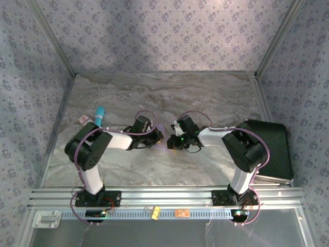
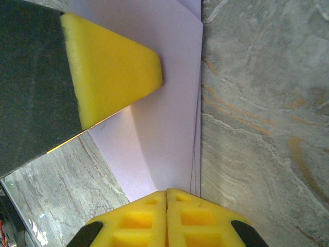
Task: Fold a paper plane with a square sheet of paper (pick it up from the middle)
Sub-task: Fourth fold the wing at the center of the table.
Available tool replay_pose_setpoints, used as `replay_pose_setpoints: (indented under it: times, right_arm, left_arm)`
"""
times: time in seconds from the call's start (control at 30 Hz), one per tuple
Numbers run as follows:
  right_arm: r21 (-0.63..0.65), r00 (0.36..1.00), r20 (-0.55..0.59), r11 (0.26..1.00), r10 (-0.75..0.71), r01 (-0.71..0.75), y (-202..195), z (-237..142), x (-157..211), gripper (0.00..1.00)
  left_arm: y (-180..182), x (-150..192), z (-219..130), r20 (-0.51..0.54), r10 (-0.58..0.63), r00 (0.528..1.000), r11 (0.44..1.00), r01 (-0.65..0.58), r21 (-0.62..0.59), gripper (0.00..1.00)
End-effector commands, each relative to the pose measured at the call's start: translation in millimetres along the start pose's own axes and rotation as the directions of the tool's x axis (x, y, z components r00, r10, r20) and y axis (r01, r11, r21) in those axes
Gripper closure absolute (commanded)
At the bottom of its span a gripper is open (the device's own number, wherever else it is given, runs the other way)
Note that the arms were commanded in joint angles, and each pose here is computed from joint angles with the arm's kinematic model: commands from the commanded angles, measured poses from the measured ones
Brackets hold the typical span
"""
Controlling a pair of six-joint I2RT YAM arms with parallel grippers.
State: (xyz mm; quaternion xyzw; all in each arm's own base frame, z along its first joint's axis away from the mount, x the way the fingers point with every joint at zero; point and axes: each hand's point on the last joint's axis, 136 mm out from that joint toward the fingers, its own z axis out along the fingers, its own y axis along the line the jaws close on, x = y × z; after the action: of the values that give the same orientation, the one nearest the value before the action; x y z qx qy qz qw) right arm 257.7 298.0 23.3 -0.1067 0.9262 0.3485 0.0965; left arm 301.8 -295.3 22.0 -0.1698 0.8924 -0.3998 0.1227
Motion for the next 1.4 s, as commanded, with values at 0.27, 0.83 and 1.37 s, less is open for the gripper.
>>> replay_pose_setpoints:
  times: [0.27,0.83,1.37]
  right_arm:
    - [-0.084,0.998,0.016,0.995,-0.058,0.059,34.7,-20.4,-8.6,0.91]
    - [0.031,0.995,-0.091,0.999,0.032,-0.029,-8.7,14.2,21.6,0.91]
    - [-0.013,0.988,-0.079,0.99,0.136,-0.138,-18.3,19.5,34.7,0.97]
  left_arm:
    - [33.8,4.6,-0.6,0.0,-0.024,1.0,0.994,0.024,-0.104,0.94]
    - [22.5,3.5,-1.5,-0.006,-0.01,1.0,0.998,0.009,-0.063,0.92]
    - [-29.4,0.7,-26.3,0.0,0.068,0.998,0.998,-0.068,0.019,0.87]
